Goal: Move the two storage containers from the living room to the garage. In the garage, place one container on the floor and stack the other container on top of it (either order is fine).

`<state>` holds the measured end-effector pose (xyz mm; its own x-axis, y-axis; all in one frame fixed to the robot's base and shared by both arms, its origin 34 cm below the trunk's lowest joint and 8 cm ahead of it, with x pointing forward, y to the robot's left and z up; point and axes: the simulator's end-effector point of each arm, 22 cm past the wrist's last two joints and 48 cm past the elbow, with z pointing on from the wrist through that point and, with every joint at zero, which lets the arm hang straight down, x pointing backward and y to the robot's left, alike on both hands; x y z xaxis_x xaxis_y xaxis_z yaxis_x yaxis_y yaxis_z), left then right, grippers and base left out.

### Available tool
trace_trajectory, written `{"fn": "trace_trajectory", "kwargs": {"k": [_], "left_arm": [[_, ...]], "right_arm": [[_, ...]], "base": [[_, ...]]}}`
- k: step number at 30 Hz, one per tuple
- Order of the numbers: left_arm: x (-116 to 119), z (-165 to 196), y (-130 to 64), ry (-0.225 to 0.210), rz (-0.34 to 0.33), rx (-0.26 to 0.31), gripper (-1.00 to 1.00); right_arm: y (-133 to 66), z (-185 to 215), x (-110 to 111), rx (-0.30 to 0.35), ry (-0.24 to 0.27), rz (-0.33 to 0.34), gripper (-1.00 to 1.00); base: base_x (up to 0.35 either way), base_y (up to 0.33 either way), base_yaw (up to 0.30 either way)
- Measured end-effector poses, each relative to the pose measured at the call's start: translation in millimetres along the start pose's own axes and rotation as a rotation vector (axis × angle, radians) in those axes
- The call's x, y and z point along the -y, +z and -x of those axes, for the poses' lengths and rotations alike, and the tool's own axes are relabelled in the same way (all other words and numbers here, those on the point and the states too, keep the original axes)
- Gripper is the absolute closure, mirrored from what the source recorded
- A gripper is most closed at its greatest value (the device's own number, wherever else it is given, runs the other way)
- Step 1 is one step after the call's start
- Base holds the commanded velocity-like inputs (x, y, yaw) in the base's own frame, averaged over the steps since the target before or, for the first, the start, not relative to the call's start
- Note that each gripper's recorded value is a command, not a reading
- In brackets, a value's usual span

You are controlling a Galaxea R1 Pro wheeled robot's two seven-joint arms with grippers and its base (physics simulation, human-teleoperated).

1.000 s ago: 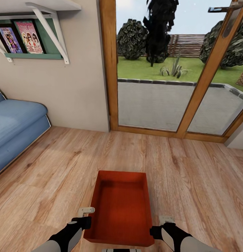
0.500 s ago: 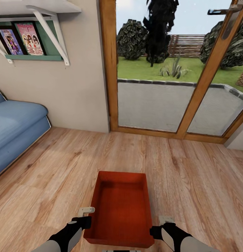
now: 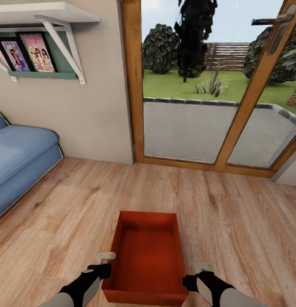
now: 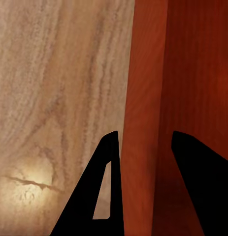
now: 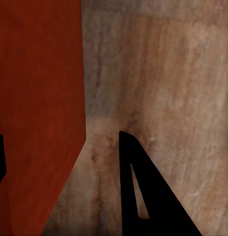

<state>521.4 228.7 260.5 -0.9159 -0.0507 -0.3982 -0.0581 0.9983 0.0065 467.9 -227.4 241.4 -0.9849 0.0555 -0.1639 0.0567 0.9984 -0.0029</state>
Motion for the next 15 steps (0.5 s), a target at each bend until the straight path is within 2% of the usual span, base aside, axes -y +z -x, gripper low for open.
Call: {"fn": "trace_trajectory", "kwargs": {"k": [15], "left_arm": [[0.4,18.9,-26.9,0.001,-0.001,0.0,1.0]], "right_arm": [[-30.7,11.9,-0.9,0.001,-0.001,0.002,1.0]], "base": [[0.0,0.0,0.0]]}}
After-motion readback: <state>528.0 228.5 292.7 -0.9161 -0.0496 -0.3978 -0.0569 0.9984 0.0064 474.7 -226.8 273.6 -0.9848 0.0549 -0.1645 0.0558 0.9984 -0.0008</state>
